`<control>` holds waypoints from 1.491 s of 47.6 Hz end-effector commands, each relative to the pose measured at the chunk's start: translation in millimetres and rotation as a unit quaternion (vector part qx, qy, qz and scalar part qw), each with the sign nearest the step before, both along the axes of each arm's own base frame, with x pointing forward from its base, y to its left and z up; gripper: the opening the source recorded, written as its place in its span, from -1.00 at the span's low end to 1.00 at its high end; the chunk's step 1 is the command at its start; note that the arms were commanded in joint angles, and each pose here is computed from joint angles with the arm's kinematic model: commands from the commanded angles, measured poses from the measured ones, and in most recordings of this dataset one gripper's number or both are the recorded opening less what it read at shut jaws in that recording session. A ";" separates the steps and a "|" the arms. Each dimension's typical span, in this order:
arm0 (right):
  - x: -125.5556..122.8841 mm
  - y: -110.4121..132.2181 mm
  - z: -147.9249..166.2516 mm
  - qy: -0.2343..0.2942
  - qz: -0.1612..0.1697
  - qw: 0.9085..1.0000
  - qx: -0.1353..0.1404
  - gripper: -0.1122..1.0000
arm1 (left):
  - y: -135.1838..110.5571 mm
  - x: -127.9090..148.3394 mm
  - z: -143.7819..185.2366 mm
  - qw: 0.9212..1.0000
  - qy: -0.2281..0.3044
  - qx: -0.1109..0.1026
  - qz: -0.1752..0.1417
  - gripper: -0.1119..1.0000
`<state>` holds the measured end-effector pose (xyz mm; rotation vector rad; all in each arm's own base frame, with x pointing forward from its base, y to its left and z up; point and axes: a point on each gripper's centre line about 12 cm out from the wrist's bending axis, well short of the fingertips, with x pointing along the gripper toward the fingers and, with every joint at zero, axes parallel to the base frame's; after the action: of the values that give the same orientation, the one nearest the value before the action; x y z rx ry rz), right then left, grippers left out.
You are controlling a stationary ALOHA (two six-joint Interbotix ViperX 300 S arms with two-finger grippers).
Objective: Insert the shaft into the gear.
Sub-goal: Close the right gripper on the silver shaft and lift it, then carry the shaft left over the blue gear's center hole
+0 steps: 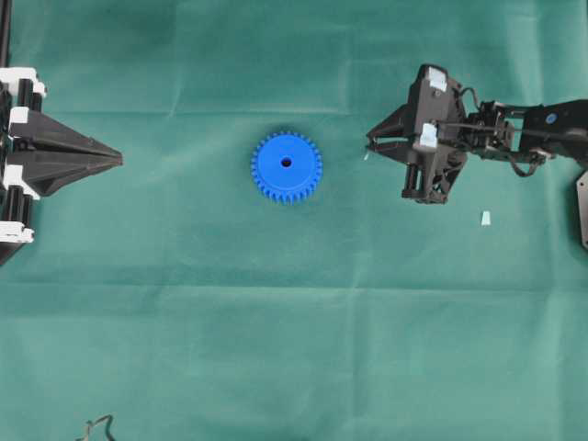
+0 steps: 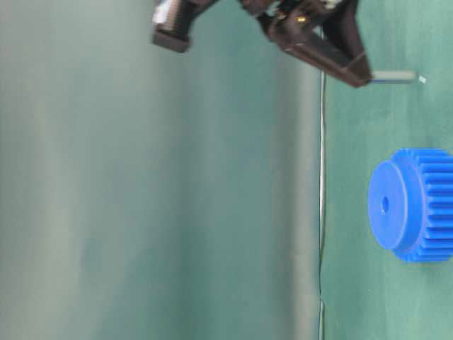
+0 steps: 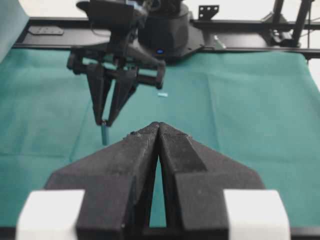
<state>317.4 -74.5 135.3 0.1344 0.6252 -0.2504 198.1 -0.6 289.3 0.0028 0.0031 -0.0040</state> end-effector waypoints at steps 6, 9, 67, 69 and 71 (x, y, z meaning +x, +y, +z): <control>2.5 1.5 55.7 -0.020 0.007 1.000 -0.004 -0.49 | 0.0 1.8 10.9 1.000 -0.015 0.001 0.000 -0.80; 0.5 2.2 66.4 -0.021 0.007 1.000 -0.004 -0.49 | 0.0 1.8 10.9 1.000 -0.015 0.001 0.000 -0.80; 100.3 24.9 78.9 -0.055 0.059 0.997 -0.008 -0.49 | 0.0 1.8 10.9 1.000 -0.015 0.000 0.000 -0.80; 100.5 24.9 78.4 -0.055 0.059 0.997 -0.008 -0.49 | 0.0 1.7 10.3 1.000 -0.014 0.001 0.000 -0.80; 100.4 24.9 78.2 -0.055 0.060 0.997 -0.009 -0.49 | 0.0 1.8 10.9 1.000 -0.015 0.001 0.000 -0.80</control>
<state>412.6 -48.3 198.2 0.0945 0.5694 -0.1315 198.1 -0.6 289.3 0.0013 0.0031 -0.0037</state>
